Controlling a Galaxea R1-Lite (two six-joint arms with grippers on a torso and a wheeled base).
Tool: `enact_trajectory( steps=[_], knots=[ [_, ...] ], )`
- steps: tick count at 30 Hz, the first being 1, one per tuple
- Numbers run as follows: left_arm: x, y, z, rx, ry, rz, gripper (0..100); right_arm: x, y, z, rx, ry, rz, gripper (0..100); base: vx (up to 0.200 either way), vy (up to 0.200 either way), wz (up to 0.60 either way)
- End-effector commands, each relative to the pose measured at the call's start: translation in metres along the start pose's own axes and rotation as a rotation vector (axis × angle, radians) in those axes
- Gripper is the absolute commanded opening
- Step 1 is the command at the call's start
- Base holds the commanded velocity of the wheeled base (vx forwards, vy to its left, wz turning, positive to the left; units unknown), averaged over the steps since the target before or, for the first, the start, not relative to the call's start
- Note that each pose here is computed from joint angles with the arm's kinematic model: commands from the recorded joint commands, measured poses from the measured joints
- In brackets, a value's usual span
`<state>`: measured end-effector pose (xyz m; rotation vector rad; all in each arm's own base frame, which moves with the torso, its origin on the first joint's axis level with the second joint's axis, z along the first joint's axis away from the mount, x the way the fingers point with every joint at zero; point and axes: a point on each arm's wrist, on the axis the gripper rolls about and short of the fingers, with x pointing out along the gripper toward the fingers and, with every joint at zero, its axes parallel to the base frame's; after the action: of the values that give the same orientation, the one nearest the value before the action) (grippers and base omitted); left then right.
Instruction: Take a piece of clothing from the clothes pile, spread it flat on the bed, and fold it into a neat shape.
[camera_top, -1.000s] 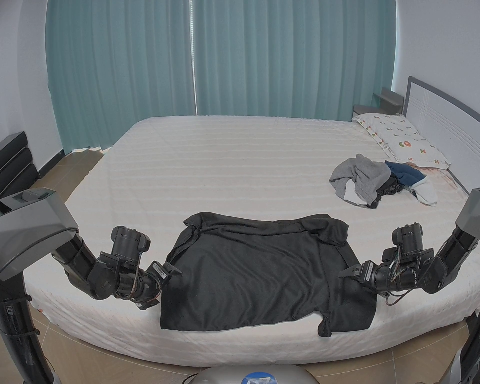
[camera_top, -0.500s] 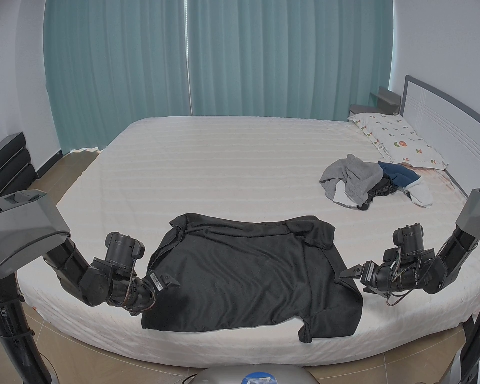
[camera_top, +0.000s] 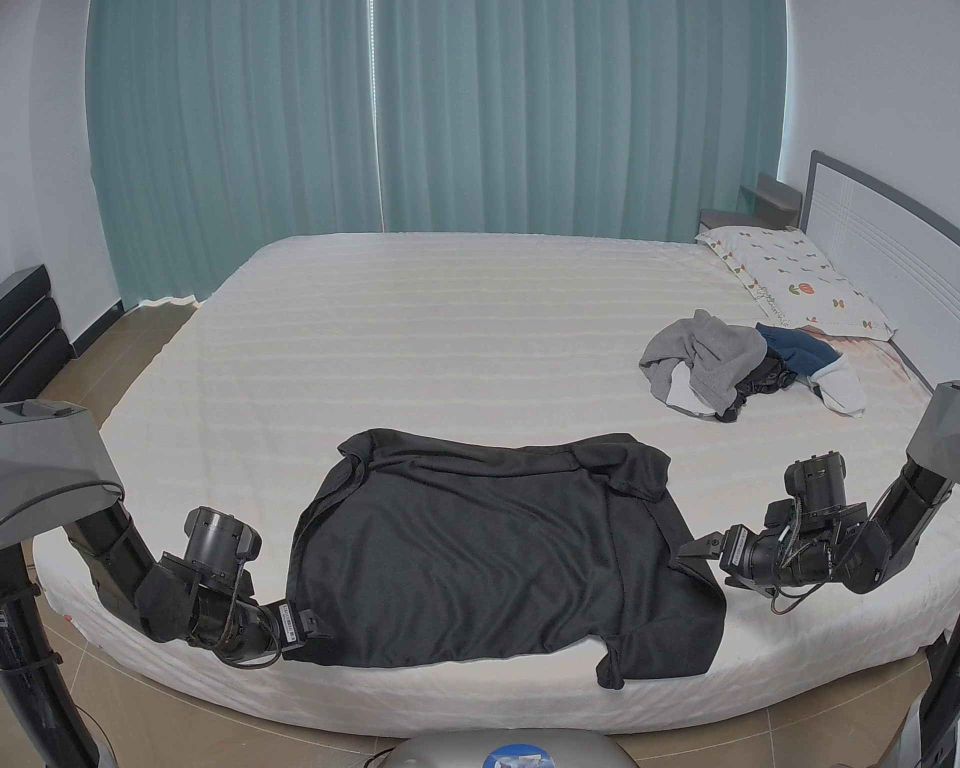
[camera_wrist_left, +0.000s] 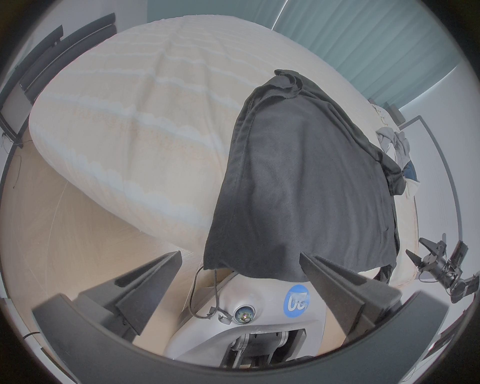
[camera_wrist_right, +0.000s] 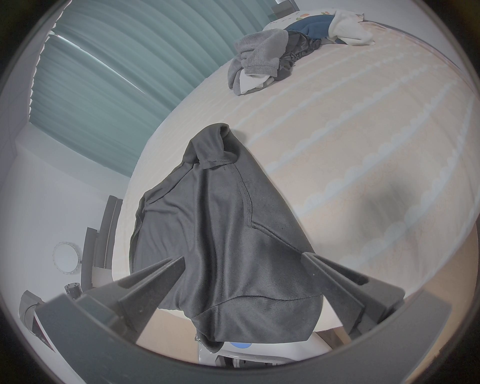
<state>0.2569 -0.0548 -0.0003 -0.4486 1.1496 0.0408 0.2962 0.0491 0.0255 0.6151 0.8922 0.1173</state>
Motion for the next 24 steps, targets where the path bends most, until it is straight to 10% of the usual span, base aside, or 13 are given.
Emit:
enact_trajectory(
  steps=[1,21,22,24],
  knots=[
    [0.002,0.003,-0.003,-0.002,0.015,0.011,100,0.002,-0.002,-0.001,0.002,0.009,-0.006,100,0.0,0.0,0.0],
    [0.023,-0.005,-0.011,0.035,-0.027,0.017,100,0.007,-0.004,-0.004,-0.001,0.022,-0.014,100,0.0,0.0,0.0],
    [0.023,-0.005,-0.011,0.033,-0.029,0.019,0,0.007,-0.004,-0.004,-0.001,0.021,-0.015,100,0.0,0.0,0.0],
    [0.024,-0.006,-0.01,0.032,-0.031,0.017,0,0.006,-0.004,-0.004,-0.001,0.02,-0.014,100,0.0,0.0,0.0]
  ],
)
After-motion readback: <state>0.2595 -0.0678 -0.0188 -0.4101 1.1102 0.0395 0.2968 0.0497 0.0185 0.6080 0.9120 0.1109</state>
